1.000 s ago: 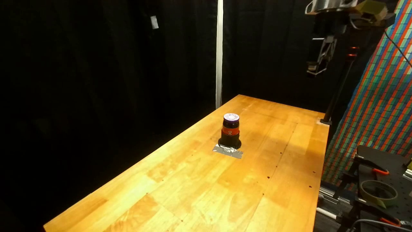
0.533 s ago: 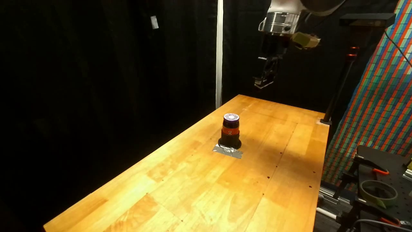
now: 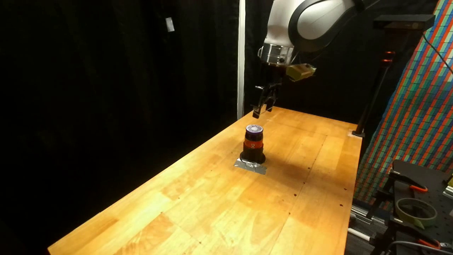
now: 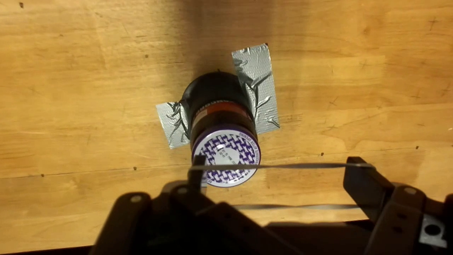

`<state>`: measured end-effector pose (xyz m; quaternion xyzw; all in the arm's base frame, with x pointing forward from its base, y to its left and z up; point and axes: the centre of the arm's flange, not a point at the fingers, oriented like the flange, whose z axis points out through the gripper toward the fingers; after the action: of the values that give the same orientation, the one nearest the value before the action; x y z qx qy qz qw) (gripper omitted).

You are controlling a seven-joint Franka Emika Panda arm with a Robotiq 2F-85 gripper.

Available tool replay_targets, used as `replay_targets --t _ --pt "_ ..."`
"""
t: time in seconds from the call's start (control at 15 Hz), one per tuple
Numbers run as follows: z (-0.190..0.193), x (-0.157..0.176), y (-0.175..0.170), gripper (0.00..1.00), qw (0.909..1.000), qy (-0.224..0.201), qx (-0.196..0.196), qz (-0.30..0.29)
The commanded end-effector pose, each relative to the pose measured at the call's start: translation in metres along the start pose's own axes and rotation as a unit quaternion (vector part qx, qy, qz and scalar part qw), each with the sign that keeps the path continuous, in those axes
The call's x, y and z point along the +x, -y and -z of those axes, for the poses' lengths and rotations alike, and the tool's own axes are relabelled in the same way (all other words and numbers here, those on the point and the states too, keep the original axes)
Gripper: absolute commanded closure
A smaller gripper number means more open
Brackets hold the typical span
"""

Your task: Put the rubber band around the base of the cup

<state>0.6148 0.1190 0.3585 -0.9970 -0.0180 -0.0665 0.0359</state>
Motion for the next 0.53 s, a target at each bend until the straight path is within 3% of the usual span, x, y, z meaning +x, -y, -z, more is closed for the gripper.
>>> replay_targets --t 0.0,0.47 --pt "-0.026 0.029 0.005 0.00 0.9997 -0.023 0.000 0.000" --pt "-0.071 0.050 -0.014 0.00 0.9987 -0.044 -0.023 -0.014"
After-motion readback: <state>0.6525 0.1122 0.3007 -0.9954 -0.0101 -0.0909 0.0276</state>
